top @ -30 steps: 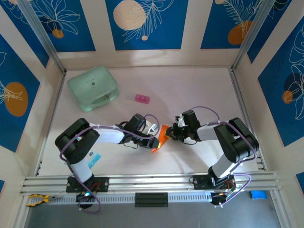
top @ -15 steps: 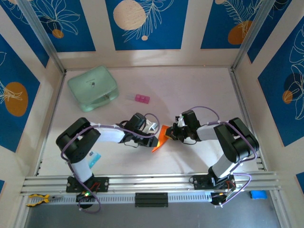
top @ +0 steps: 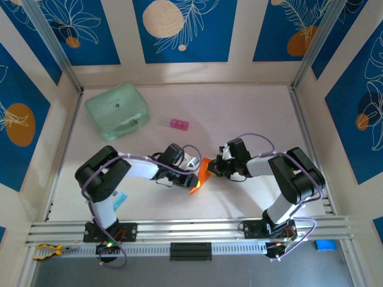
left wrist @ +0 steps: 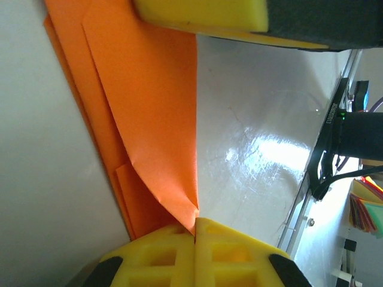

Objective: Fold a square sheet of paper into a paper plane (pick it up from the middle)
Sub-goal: Fold the wing for the fifth time at the center of the table.

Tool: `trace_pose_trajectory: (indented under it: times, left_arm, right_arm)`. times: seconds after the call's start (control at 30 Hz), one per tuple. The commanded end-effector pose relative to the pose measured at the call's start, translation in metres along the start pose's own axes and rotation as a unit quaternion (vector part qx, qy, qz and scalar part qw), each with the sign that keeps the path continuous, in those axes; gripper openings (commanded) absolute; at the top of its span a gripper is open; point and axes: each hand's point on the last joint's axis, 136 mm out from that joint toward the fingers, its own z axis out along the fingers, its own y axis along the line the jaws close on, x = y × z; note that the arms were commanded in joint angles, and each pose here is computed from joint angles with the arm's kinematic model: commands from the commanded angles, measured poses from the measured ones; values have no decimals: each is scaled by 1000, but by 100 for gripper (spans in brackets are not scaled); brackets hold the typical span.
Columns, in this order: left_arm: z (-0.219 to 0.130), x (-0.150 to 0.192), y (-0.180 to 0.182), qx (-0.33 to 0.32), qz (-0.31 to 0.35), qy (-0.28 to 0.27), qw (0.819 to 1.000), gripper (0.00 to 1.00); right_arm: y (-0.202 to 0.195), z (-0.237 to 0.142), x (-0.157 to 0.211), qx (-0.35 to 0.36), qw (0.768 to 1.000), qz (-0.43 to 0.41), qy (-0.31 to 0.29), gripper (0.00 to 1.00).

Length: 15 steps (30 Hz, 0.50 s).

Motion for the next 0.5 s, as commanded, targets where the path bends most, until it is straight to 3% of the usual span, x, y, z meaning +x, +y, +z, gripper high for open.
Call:
trace_pose_trajectory:
  times: [0.0,0.07,0.27,0.37,0.47]
  left_arm:
    - [3,26,5,7,-24,53,998,6]
    - [2,30,7,3,-27,57,998,11]
    - [-2,34,8,-3,-29,54,998,14]
    - [-2,35,5,1,-26,53,998,3]
    - [-1,38,3,8,-26,59,998,0]
  right_arm:
    - [-47,4,17,84,995,43,18,5]
    - [-48,4,16,88,995,44,16,5]
    - [-50,5,17,92,995,45,18,5]
    - [-50,4,16,94,994,45,17,5]
    - [-51,4,17,97,994,46,17,5]
